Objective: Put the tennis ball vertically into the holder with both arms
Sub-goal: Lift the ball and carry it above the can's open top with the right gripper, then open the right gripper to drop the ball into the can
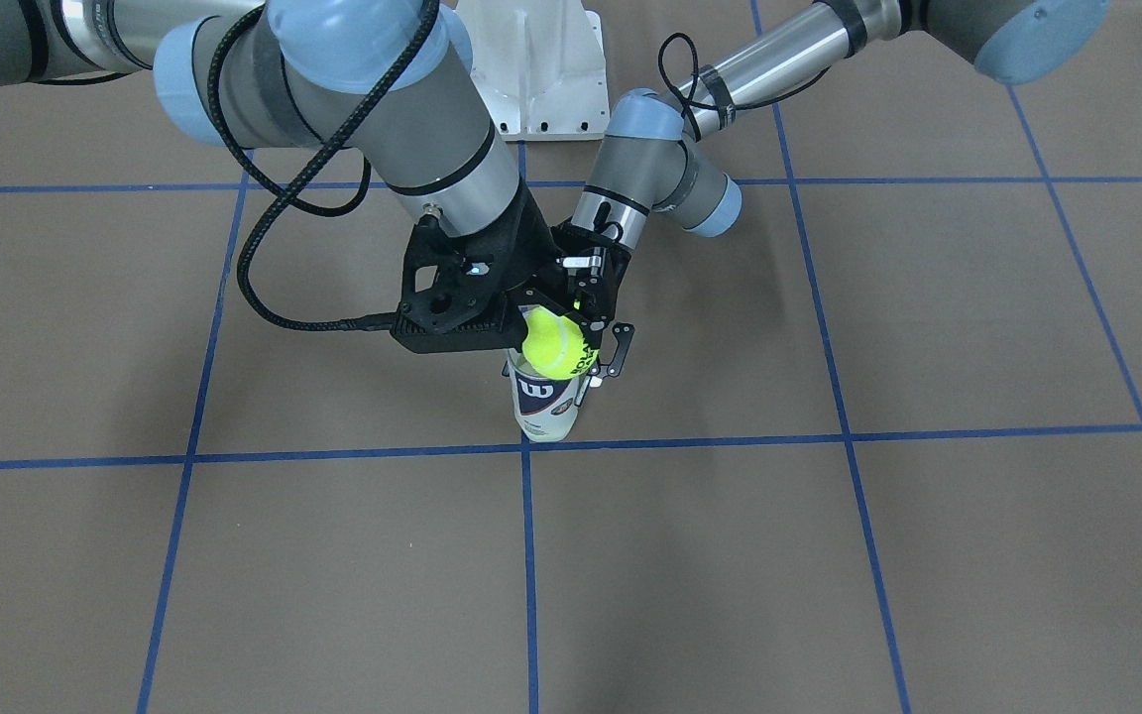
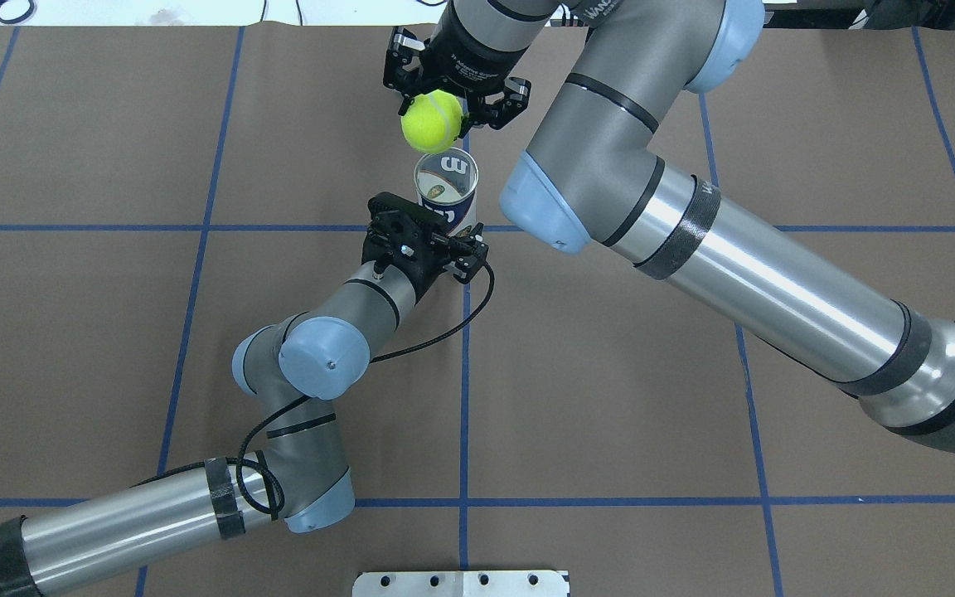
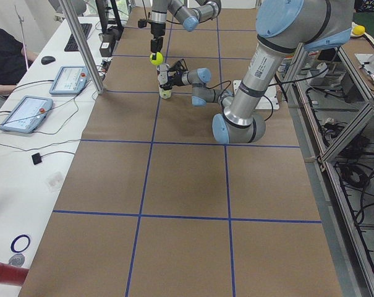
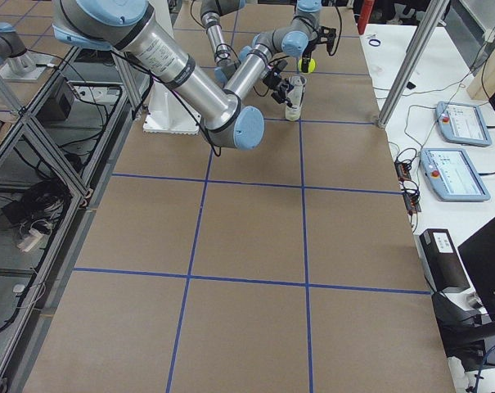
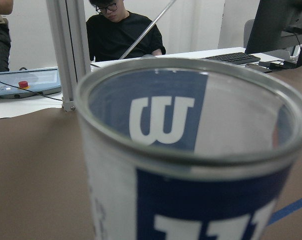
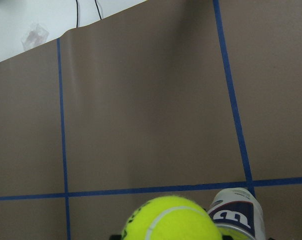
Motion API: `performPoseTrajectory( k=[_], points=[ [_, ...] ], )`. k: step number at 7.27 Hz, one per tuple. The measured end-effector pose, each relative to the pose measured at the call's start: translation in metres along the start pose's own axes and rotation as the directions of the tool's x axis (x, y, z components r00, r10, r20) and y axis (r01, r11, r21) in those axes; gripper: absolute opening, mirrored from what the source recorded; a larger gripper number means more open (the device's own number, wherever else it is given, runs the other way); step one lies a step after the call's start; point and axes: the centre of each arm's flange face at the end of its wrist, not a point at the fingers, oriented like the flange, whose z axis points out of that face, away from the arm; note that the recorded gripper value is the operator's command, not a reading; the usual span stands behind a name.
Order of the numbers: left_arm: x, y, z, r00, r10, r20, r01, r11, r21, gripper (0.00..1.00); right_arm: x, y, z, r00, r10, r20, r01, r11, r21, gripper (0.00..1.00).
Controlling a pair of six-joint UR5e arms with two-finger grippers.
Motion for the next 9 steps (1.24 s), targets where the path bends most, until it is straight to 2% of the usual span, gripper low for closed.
performPoseTrajectory(
  k=[4, 5, 6, 9],
  points=[
    [-0.001, 0.001, 0.0, 1.0, 0.001, 0.001, -0.001, 1.0, -0.001, 0.91, 0.001, 0.016, 0.001, 0.999, 0.012, -0.036, -0.012, 1.0, -0.018, 0.0],
    [-0.001, 0.001, 0.0, 1.0, 0.001, 0.001, -0.001, 1.0, -0.001, 0.91, 0.0, 0.019, 0.005, 0.999, 0.01, -0.042, -0.011, 1.0, -0.014, 0.83],
    [-0.001, 0.001, 0.0, 1.0, 0.001, 0.001, -0.001, 1.0, -0.001, 0.91, 0.0, 0.021, 0.008, 0.999, 0.009, -0.047, -0.009, 1.0, -0.012, 0.99],
    [-0.001, 0.001, 0.0, 1.0, 0.0, 0.001, 0.0, 1.0, -0.001, 0.91, 0.002, 0.026, 0.013, 0.999, 0.003, -0.053, -0.003, 1.0, 0.0, 0.99]
  ],
)
